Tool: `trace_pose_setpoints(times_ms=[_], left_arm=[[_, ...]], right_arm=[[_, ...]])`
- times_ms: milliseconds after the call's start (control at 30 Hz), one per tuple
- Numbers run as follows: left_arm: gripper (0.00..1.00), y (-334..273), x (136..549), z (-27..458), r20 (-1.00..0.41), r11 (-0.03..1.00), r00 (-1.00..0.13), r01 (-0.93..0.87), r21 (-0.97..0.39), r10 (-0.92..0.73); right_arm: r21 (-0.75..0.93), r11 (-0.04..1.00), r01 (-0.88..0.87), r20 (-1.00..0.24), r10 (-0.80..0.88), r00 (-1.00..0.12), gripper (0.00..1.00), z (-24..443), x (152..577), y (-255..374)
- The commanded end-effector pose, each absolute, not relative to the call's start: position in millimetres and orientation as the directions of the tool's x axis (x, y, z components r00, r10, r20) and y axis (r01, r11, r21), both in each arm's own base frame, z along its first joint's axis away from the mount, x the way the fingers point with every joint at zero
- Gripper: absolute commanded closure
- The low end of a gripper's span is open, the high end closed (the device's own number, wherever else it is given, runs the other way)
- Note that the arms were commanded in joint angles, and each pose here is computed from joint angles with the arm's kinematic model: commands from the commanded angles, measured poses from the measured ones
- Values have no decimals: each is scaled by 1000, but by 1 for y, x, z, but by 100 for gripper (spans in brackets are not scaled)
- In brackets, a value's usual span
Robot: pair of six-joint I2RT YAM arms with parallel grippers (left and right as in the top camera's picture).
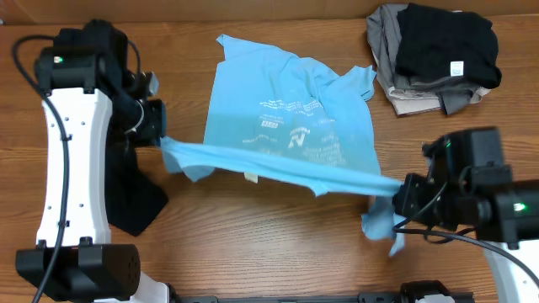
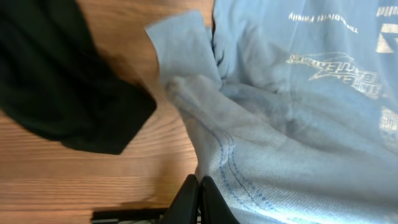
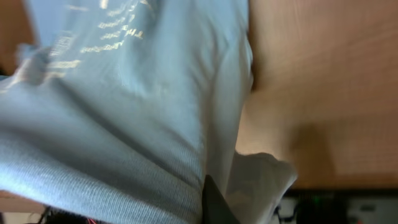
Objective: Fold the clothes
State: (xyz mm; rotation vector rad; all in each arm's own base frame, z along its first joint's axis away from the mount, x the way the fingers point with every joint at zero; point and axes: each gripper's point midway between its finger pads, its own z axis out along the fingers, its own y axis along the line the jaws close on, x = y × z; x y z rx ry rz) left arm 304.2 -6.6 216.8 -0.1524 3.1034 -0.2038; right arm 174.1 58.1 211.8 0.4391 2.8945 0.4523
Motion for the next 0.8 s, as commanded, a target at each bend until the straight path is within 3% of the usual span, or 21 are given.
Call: trace_pose_setpoints(times_ms=[0,233,367,467,600,667,767], left_arm=[[96,9,295,187,35,993,-995,-94,-67,-92],[94,0,279,133,129,991,-988,-96,-95,-84],[84,-6,269,113,167,992,-984,-82,-100,-64],[76,-10,264,103,185,993,-981,-69,-99,-50],[64,-16,267,100,170,994,-985,-47,-100,-30],[54,-17,273,99,147,994,-989,-42,-101,-27],[38,-17,289,99,82,994,-996,-36,-104,-28]], right_arm=[[236,871,431,-46,452,-891,96,179,161,41],[237,830,504,72,503,-861,96,143,149,50],[219,821,528,109,517,-849,96,134,142,50],[218,817,534,143,514,-846,89,128,136,53],[207,817,538,161,514,-843,72,122,131,53],[208,817,537,160,514,-843,51,122,131,53],[215,818,534,149,513,-845,37,122,134,53]])
